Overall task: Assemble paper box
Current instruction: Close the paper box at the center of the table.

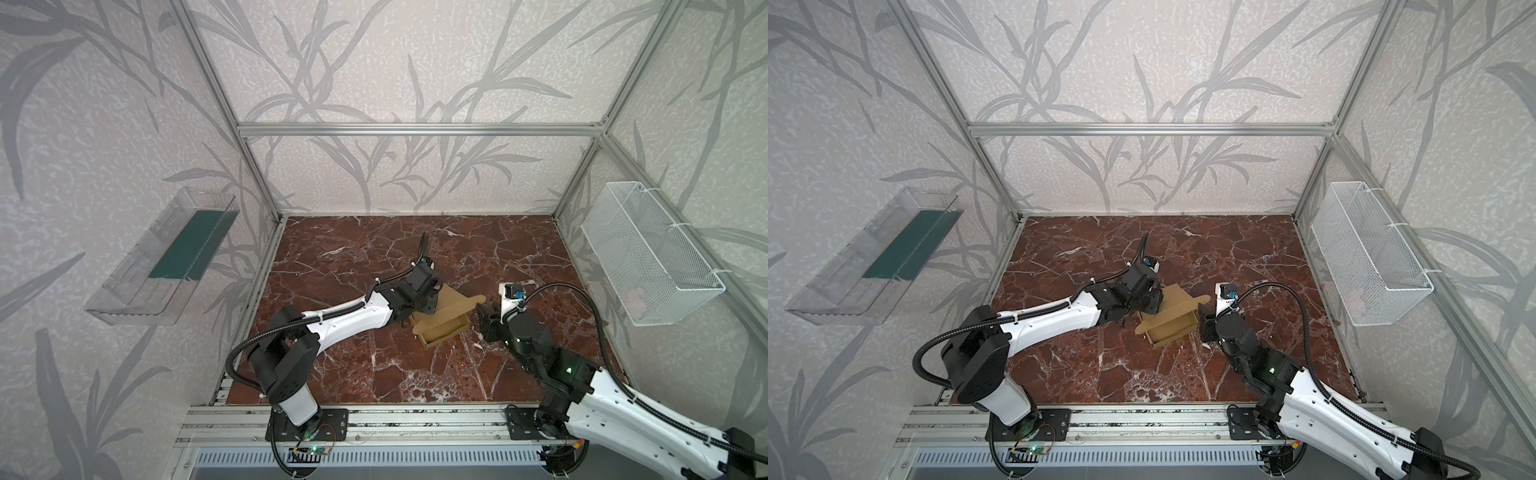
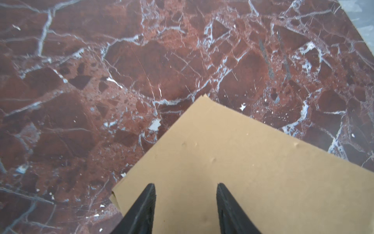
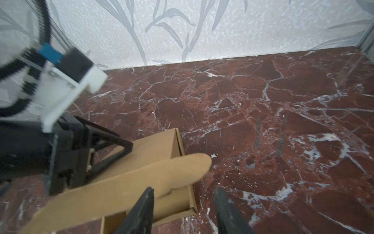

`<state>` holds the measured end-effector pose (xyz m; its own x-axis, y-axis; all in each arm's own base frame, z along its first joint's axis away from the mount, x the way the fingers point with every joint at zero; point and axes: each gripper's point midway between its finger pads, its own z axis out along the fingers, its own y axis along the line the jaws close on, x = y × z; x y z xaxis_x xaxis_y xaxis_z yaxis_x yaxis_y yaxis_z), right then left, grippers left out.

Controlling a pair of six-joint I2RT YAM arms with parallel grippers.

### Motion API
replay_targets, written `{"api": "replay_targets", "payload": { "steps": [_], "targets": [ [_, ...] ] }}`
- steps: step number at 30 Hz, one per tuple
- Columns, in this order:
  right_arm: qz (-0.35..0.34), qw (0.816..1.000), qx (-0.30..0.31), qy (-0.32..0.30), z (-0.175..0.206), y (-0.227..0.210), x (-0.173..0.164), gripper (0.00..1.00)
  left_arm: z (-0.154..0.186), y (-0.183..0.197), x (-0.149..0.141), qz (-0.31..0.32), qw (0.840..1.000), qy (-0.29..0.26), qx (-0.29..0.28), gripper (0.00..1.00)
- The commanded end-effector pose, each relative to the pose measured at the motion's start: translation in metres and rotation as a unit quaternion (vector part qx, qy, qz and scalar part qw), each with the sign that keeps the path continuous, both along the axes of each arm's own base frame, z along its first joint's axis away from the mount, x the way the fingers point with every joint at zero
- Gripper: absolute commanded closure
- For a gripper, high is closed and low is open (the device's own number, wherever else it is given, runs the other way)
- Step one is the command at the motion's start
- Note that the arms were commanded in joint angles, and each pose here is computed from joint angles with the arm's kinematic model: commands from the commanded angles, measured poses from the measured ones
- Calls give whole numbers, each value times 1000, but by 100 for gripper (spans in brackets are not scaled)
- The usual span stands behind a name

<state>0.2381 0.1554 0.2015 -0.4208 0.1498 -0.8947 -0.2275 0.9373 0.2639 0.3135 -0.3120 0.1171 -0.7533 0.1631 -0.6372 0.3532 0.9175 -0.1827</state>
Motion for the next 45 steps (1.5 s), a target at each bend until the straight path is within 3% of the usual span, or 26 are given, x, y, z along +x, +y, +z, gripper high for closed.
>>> {"api": "replay_targets", "payload": {
  "steps": [1,11,18,23,31,40,45],
  "targets": [
    [28,999,36,25,9,13,-8,51,1,6,-5,19,1000,-5,-13,50],
    [92,987,91,97,-11,58,-15,51,-7,11,-18,34,999,-19,-16,50],
    [113,978,81,154,-56,79,-16,51,46,43,-16,79,991,-102,-47,48],
    [112,974,62,185,-85,86,-15,52,60,67,-27,100,987,-115,-57,47],
    [54,974,14,220,-123,65,-16,52,16,88,-51,120,987,-71,-75,47],
    [49,965,-36,256,-138,73,-12,52,-21,69,-61,111,989,-11,-102,47],
    [54,968,-43,242,-109,74,-11,52,-24,66,-62,112,988,-7,-108,48]
  ]
}}
